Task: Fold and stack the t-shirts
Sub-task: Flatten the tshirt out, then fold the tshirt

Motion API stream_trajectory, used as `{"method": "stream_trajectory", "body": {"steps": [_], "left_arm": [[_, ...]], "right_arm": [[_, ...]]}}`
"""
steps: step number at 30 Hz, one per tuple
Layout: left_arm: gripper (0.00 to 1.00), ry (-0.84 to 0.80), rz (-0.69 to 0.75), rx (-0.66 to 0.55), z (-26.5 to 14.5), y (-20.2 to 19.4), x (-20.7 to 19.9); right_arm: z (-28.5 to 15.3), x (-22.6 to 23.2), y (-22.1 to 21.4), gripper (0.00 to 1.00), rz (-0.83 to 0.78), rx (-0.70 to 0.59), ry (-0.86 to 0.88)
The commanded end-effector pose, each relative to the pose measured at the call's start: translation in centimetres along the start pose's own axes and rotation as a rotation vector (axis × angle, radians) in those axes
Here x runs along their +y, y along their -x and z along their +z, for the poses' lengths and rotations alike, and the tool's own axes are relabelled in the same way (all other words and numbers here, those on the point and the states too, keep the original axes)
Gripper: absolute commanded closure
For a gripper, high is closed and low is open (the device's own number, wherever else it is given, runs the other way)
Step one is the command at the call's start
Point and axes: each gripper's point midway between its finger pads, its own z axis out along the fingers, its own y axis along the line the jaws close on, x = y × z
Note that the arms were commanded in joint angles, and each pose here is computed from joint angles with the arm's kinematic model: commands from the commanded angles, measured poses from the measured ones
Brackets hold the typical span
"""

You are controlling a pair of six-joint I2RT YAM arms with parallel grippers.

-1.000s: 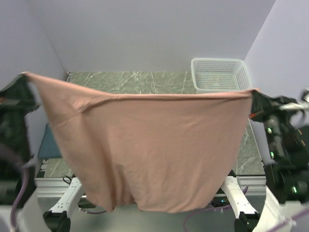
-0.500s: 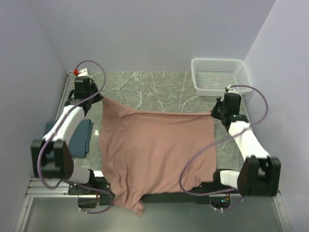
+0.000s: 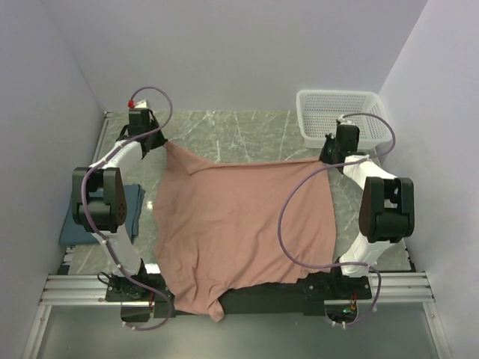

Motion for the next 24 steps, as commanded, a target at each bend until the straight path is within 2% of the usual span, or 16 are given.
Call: {"method": "stream_trajectory", "body": {"steps": [1, 10, 24], "left_arm": [[0.99, -0.078, 0.000, -0.140, -0.4, 6.4, -2.6], [0.99, -0.075, -0.028, -0.100, -0.2, 6.9, -3.0], [0.99, -0.028, -0.149, -0.030, -6.4, 6.0, -2.9]], "right_arm": [[0.2, 0.9, 5.6, 1.00, -0.018, -0.123, 0.021], [1.2, 1.8, 6.6, 1.00, -0.009, -0.095, 0.054], [-2.0, 2.0, 5.7, 1.00, 0.033, -0.030, 0.048]]}}
